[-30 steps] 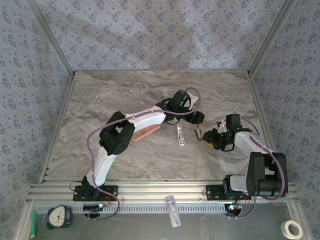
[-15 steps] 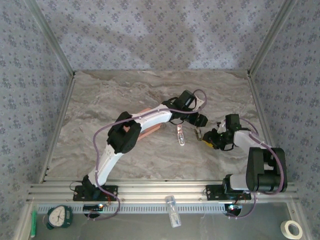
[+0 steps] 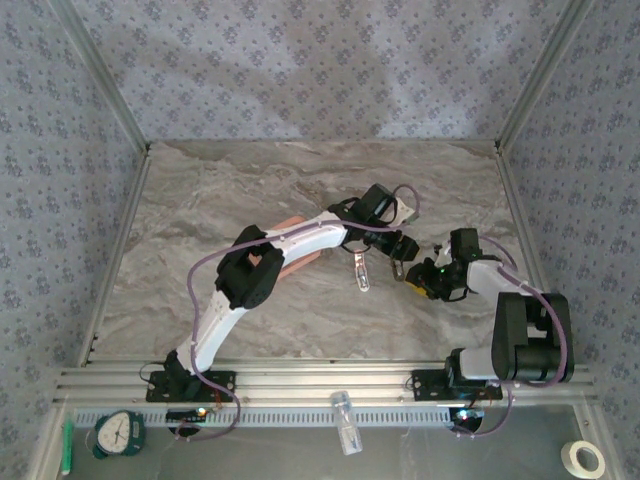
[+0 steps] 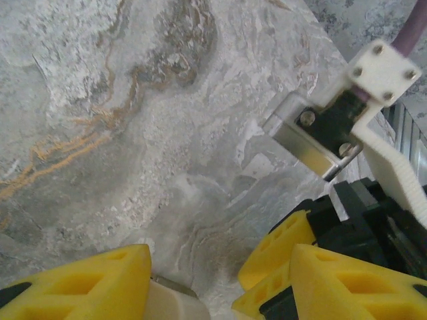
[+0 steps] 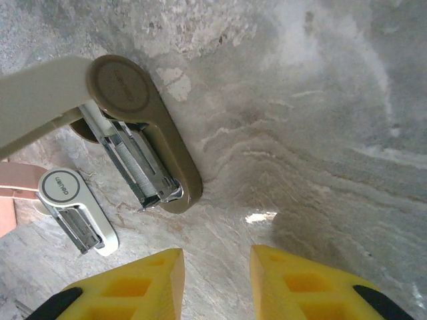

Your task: Load the staples into the stapler

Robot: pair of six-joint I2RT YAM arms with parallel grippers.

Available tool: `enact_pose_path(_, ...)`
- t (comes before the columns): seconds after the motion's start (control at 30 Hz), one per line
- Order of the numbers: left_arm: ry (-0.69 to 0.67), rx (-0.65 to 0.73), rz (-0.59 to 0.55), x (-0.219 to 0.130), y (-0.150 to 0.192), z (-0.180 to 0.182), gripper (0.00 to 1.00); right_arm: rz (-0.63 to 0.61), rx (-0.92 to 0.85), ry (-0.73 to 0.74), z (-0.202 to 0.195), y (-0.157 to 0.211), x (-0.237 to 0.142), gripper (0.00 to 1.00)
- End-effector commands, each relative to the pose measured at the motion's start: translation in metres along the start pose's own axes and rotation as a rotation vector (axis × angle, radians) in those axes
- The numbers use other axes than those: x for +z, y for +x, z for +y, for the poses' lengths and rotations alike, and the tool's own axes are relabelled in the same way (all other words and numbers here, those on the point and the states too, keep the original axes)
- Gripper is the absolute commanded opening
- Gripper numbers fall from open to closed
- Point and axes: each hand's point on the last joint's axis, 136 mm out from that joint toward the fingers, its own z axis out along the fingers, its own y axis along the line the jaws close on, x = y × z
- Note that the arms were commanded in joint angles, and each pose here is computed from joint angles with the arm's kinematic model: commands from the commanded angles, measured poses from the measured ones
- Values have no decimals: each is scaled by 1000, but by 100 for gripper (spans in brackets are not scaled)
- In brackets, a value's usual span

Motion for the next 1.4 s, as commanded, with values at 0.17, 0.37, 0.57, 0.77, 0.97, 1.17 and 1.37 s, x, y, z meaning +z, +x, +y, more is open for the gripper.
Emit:
enact_pose_path(0.17, 70, 13, 49, -15, 12, -29, 57, -35, -22, 24, 9, 1, -28, 37)
enact_pose_path(0.37, -17, 8, -19, -38, -3, -24, 64, -98, -47, 10, 26, -9, -49, 41)
enact_pose_path(0.57, -111, -45, -131, -70, -14, -3, 68, -120, -60, -10, 44, -24, -51, 44)
enact_pose_path(0.77, -146, -59, -174, -90, -9, 9, 68, -63, -117, 8, 54, -32, -30, 43)
enact_pose_path(0.97, -157, -82, -197, -97, -7, 16, 68, 4, -92, 109, 26, -26, -2, 33)
enact_pose_path(1.17, -153, -87, -194, -96, -6, 19, 68, 93, -30, 239, -19, -1, 19, 18)
enact_pose_path(1.37, -169, -101, -185, -96, -2, 23, 69, 72, -19, 266, -21, 1, 20, 18)
